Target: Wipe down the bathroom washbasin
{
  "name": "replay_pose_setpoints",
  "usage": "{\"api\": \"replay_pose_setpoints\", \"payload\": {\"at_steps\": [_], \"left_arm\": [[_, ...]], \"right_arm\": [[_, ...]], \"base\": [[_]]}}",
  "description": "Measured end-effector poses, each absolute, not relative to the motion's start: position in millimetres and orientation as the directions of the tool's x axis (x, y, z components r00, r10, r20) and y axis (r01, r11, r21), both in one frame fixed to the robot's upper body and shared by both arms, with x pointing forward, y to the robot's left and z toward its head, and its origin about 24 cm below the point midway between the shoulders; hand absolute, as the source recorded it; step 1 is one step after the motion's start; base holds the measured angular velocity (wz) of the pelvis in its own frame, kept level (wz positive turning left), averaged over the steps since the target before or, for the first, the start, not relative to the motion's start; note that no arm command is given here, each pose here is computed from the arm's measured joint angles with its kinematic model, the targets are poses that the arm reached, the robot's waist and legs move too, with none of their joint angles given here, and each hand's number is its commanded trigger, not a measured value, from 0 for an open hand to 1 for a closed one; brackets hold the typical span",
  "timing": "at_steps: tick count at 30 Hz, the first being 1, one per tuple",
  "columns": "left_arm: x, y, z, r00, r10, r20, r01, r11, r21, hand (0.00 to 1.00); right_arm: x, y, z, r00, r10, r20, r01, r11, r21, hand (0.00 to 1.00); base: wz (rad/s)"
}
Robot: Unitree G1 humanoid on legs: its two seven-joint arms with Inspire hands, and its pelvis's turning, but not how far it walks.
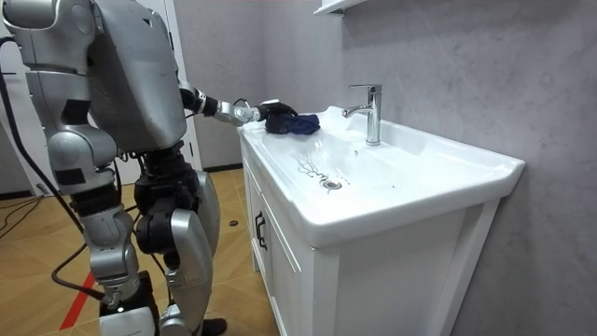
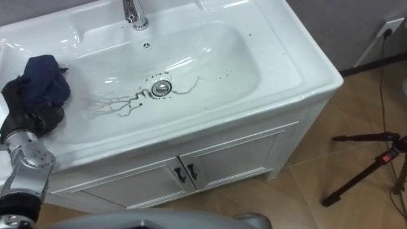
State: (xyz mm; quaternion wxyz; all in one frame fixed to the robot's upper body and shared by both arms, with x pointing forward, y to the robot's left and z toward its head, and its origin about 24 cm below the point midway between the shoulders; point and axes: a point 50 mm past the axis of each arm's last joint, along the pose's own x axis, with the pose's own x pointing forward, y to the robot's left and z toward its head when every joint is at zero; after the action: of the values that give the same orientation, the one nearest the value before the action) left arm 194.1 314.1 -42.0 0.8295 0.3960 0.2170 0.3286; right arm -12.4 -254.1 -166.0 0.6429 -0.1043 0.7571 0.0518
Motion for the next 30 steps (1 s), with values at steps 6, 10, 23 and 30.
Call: {"api": "replay_pose_setpoints", "payload": {"at_steps": [6,10,23,30], "left_arm": [[194,320,-42,0.667,0.738,-0.103,-0.383,0.458,0.802,1.00],[196,320,-41,0.669,0.737,-0.100,-0.386,0.459,0.800,1.00],[206,318,-36,0.678,0.729,-0.090,-0.404,0.471,0.784,1.00],[220,311,-21,0.716,0.697,-0.040,-0.428,0.484,0.764,1.00]], "right_arm": [[-9,-255,-166,-0.144,-0.095,-0.985,-0.228,0.972,-0.060,0.00],[-6,-255,-166,-0.136,-0.096,-0.986,-0.230,0.971,-0.063,0.00],[5,-257,-166,-0.070,-0.104,-0.992,-0.244,0.966,-0.083,0.00],[14,-255,-166,-0.035,-0.099,-0.994,-0.267,0.960,-0.086,0.00]], "base": [[-0.02],[0.00],[0.03],[0.17]]}}
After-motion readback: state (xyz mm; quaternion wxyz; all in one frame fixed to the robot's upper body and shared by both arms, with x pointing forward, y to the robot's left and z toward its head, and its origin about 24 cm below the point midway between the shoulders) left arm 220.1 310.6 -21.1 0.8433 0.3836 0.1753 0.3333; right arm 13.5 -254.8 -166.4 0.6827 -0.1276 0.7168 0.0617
